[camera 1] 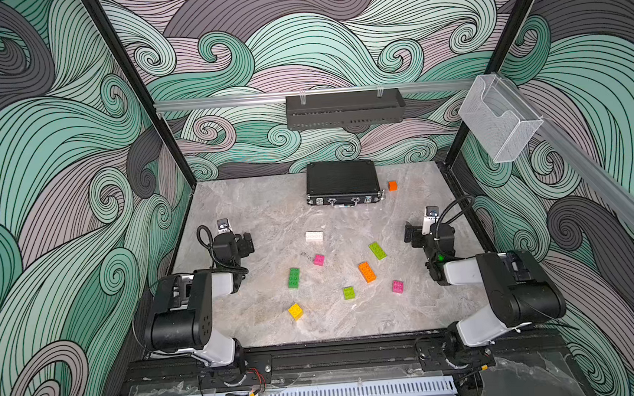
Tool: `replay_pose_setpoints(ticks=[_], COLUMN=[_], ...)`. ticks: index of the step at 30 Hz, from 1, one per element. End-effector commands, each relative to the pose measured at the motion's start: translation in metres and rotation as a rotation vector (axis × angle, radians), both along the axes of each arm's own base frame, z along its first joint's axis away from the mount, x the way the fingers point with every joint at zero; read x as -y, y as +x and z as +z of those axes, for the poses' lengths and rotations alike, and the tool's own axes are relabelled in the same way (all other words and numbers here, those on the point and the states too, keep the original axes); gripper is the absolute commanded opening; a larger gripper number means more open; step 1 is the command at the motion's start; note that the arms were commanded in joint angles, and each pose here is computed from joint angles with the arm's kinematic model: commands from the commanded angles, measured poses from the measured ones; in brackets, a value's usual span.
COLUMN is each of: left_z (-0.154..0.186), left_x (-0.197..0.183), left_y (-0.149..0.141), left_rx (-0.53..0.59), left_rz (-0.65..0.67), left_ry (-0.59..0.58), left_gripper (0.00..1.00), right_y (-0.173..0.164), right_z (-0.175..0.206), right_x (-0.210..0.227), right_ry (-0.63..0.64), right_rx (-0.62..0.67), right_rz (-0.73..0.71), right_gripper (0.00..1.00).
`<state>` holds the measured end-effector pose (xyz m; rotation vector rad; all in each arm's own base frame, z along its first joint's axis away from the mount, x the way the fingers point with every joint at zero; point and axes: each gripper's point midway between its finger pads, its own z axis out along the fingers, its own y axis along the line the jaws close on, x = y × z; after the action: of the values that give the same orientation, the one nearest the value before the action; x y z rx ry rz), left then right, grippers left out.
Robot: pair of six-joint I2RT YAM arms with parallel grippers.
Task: Assemble a carrot with lego
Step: Adjust the lego brick at the center of the board.
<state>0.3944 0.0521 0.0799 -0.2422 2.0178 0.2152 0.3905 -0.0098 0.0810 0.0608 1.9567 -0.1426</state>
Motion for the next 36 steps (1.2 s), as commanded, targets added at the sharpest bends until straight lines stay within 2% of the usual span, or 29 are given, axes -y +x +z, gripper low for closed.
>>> replay_pose_setpoints(ticks=[1, 23, 24, 26, 27, 30, 32, 36], left_z=[0.007, 0.009, 0.014, 0.032, 0.032, 0.049, 0.068, 0.069], left_x=[0.001, 0.001, 0.003, 0.004, 0.003, 0.009, 0.024, 0.058], left_y=[0.001, 0.002, 0.004, 0.011, 0.009, 0.013, 0.013, 0.002], left_rx=[0.015, 0.017, 0.006, -0.051, -0.104, -0.146, -0.152, -0.264], left_rz=[0.0, -0.006, -0.019, -0.015, -0.004, 0.004, -0.022, -0.088], left_ry=[-0.016, -0.008, 0.002, -0.009, -0.008, -0.041, -0.064, -0.103], left_gripper=[0.99, 0.98, 0.99, 0.98, 0.99, 0.99, 0.98, 0.99], right_y=[0.006, 0.009, 0.009, 0.009, 0.008, 0.0, -0.007, -0.022], right_z=[0.013, 0.021, 0.025, 0.042, 0.049, 0.056, 0.046, 0.025], right_x=[-0.001, -0.004, -0.008, -0.005, -0.004, -0.009, -0.027, -0.069], right_ry=[-0.001, -0.006, -0.021, -0.037, -0.028, 0.045, 0.124, 0.271], right_rx=[0.038, 0.054, 0.024, -0.095, -0.117, -0.217, -0.353, -0.536], right_rz=[0.007, 0.023, 0.034, -0.032, -0.053, -0.094, -0.041, 0.098], right_gripper=[0.99, 0.99, 0.99, 0.99, 0.99, 0.99, 0.99, 0.99])
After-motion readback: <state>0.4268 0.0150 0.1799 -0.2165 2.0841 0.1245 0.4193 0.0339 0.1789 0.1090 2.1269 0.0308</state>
